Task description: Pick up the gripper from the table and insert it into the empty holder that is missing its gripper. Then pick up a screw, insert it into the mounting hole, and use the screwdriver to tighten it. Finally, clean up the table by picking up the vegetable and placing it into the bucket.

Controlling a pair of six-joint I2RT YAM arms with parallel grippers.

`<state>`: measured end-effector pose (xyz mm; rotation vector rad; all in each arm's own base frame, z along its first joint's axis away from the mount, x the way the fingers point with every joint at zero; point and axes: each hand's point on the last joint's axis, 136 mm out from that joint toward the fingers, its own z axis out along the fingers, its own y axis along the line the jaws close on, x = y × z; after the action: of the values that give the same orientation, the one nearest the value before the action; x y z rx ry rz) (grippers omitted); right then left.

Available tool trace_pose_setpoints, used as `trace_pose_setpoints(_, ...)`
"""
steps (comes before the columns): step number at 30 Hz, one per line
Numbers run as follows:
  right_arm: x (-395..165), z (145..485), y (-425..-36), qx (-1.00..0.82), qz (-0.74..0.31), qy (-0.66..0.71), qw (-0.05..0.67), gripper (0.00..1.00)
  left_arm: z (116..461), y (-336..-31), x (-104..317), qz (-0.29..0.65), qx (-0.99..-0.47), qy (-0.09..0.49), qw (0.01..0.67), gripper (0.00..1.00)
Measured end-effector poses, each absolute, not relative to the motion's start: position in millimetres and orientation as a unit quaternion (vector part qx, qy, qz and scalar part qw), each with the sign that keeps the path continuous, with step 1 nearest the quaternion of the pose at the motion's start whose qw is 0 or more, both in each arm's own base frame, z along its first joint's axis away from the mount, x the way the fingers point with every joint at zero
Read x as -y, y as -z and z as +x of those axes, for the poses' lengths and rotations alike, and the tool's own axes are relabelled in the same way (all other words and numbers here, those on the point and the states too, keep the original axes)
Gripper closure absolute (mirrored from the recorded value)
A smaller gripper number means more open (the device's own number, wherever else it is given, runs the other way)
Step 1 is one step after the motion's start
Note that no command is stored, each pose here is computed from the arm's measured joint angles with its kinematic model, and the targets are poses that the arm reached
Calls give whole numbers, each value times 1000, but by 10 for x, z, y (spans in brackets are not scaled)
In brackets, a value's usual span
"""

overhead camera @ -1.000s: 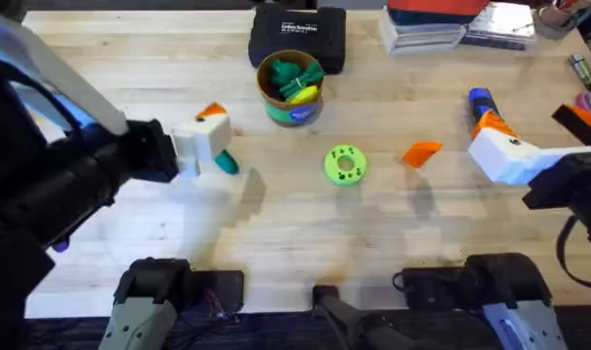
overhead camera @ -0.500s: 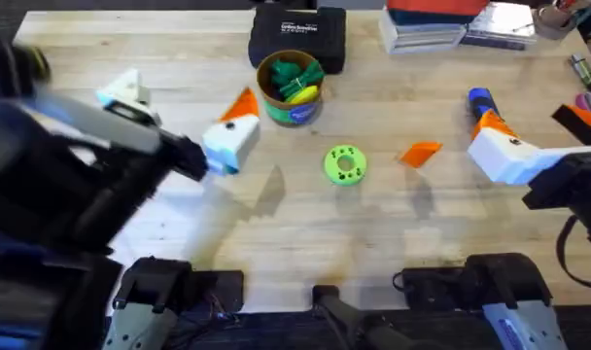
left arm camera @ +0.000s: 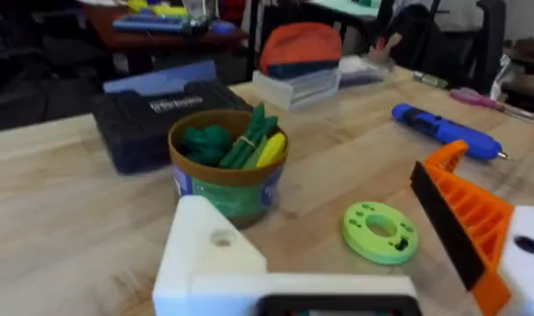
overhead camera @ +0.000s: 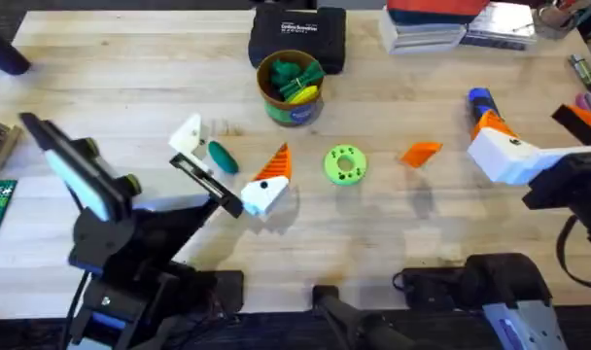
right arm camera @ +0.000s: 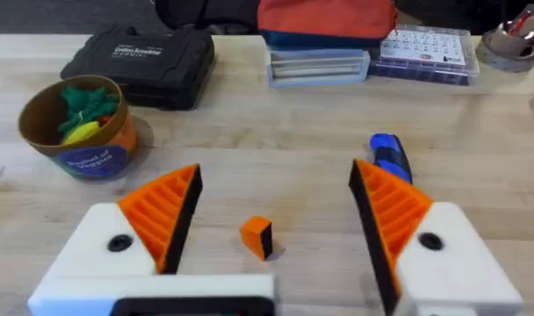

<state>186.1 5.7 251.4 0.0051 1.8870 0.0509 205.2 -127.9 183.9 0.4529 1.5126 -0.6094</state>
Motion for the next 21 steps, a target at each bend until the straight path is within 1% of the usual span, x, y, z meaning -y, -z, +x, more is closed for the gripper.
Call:
trace_pose_setpoints(2, -57, 1861, -2514, -809, 2, -22, 587, 8, 2045, -1693, 1302, 199, -687, 276, 642, 15)
trace_pose_setpoints(4, -57, 1861, -2514, -809, 2, -22, 587, 8, 2034, -1627, 1316, 198, -697, 281, 630, 16)
trace_pose_setpoints(7, -57, 1861, -2514, -809, 2, -22, 587, 8, 2016, -1627, 1343, 199, -696, 288, 626, 15)
trace_pose_setpoints(21, -57, 1861, -2514, -809, 2, -22, 587, 8, 2015, -1627, 1344, 198, -697, 290, 626, 15)
